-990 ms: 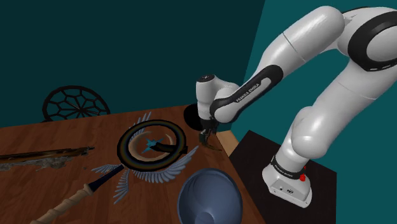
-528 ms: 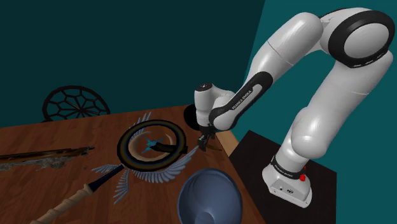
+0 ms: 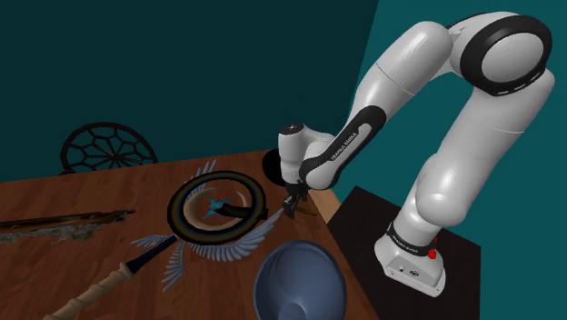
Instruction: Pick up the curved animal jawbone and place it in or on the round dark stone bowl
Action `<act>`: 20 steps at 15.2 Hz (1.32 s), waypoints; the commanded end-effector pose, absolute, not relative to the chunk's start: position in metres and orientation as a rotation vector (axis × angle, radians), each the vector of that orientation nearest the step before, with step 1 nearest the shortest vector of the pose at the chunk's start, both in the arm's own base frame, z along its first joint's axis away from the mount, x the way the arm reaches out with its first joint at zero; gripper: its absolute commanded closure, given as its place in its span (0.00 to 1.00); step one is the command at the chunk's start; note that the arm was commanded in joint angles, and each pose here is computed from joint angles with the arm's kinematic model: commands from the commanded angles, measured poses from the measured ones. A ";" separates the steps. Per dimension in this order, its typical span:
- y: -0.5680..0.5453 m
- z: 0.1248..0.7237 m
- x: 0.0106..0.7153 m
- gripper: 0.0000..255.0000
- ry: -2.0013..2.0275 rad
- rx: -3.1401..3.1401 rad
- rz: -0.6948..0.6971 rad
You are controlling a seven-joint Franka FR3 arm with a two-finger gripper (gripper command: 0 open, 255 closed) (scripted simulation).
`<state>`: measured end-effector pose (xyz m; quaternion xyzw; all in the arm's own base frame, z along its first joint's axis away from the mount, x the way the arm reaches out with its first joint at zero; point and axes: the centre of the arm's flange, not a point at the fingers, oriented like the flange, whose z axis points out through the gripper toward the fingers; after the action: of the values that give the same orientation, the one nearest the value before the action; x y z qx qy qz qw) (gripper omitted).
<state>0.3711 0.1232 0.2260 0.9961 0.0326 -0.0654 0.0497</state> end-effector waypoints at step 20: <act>0.123 0.274 0.371 1.00 0.099 3.034 -0.199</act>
<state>0.3706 0.1238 0.2672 0.9961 0.0325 -0.0650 0.0498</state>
